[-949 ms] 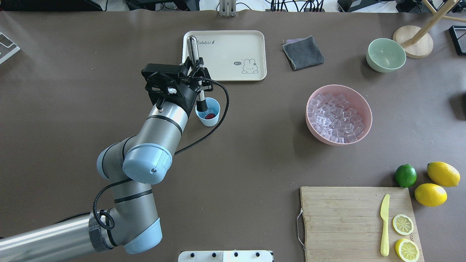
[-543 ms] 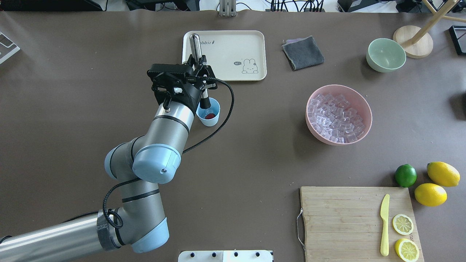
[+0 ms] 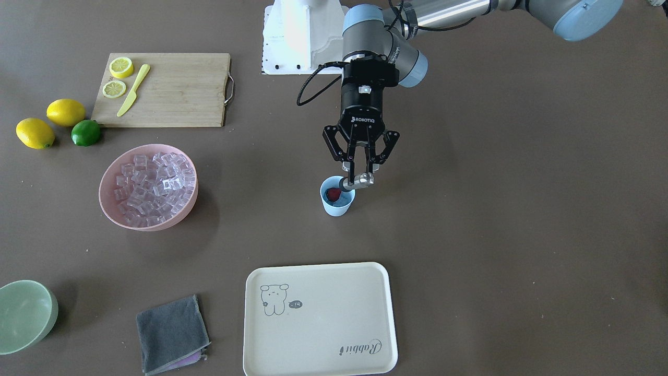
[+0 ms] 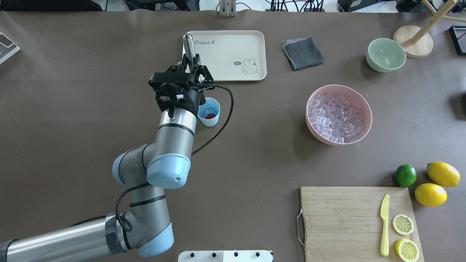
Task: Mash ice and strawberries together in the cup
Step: 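Press the metal rod up and down inside the cup with the left gripper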
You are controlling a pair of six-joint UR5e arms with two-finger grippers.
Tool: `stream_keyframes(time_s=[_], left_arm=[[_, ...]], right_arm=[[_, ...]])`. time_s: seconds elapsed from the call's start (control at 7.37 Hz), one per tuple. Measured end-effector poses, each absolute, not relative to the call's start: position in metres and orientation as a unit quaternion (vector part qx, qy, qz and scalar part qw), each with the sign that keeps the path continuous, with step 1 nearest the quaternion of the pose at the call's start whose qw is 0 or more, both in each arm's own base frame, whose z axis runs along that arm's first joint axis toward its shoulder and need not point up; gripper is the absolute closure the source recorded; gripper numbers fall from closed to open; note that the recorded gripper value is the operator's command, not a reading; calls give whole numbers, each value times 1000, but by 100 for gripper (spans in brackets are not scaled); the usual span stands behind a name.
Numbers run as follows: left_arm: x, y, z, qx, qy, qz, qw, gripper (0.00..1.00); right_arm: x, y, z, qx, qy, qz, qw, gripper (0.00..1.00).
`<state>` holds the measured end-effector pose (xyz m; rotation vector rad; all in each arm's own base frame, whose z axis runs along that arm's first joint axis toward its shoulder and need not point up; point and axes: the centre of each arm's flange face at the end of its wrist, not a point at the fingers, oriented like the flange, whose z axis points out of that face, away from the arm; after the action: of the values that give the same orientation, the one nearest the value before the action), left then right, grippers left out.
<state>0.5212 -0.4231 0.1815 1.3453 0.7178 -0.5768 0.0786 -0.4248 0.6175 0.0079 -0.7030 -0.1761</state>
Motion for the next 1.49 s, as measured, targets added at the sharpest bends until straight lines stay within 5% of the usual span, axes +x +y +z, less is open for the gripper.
stream_keyframes(time_s=[1.49], left_arm=[[567, -414, 180, 620, 270, -256, 691, 71]], right_arm=[[84, -423, 618, 6, -344, -80, 935, 0]])
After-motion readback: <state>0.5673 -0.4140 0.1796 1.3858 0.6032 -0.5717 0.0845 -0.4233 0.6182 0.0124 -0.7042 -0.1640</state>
